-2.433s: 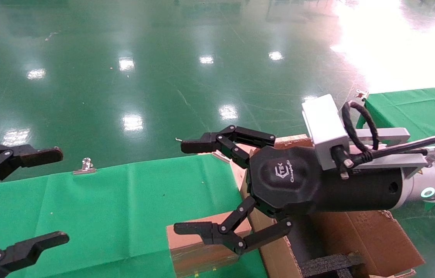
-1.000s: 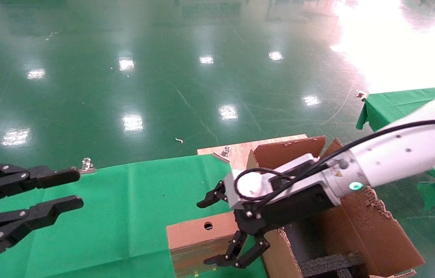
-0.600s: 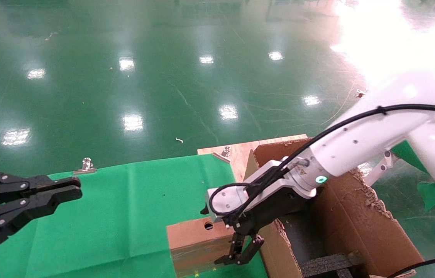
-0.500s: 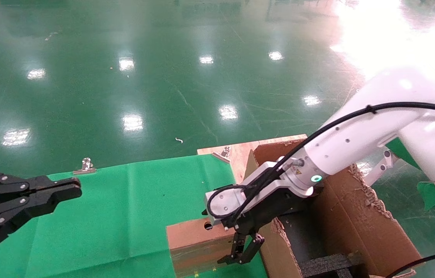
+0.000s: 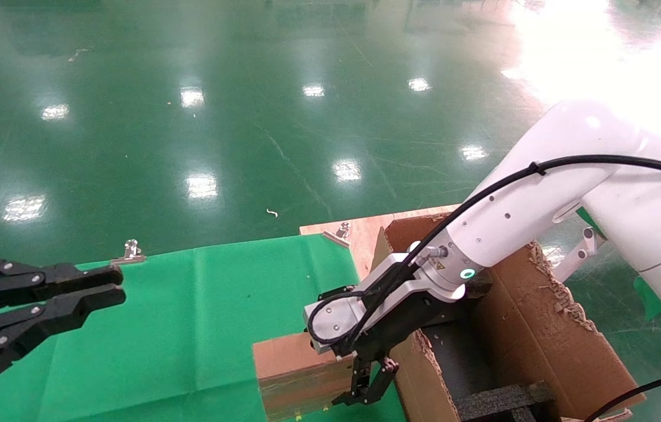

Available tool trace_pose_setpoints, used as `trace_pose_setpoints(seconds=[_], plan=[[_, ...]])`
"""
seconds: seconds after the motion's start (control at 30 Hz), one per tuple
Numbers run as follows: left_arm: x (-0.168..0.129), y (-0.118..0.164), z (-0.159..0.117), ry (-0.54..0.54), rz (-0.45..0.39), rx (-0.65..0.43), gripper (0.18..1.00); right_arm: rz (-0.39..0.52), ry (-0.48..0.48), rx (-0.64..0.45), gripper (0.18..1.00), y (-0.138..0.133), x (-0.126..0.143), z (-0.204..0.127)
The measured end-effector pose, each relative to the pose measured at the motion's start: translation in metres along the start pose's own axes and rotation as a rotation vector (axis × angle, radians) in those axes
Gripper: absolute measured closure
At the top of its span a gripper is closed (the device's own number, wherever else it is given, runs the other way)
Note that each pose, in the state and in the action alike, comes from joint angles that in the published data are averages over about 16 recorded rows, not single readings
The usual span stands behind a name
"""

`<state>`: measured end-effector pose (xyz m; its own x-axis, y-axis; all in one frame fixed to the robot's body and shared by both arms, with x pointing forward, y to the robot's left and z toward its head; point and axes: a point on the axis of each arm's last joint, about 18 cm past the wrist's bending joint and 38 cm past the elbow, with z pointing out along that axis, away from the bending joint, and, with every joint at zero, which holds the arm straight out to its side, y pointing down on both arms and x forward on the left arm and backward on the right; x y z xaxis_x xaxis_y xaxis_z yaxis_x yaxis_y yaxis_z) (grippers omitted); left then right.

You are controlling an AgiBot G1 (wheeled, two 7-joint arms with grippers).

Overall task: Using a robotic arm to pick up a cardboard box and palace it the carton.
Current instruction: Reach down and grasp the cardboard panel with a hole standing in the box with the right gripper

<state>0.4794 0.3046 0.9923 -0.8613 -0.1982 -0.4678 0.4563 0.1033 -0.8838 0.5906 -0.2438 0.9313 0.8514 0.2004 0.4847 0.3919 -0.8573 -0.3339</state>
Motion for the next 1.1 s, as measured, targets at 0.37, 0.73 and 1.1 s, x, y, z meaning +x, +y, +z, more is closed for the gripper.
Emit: trace_pose_setpoints(seconds=[0.37, 0.73, 1.1], plan=[[0.0000, 0.0000, 0.0000, 0.000, 0.000, 0.000, 0.851, 0.002, 0.004, 0.004, 0.221, 0.0006, -0.0007, -0.0010], [0.0000, 0.0000, 0.0000, 0.000, 0.000, 0.000, 0.615, 0.004, 0.008, 0.007, 0.375, 0.0010, -0.0010, -0.0016], [0.0000, 0.0000, 0.0000, 0.000, 0.000, 0.000, 0.355, 0.005, 0.010, 0.008, 0.614, 0.0011, -0.0009, -0.0018]])
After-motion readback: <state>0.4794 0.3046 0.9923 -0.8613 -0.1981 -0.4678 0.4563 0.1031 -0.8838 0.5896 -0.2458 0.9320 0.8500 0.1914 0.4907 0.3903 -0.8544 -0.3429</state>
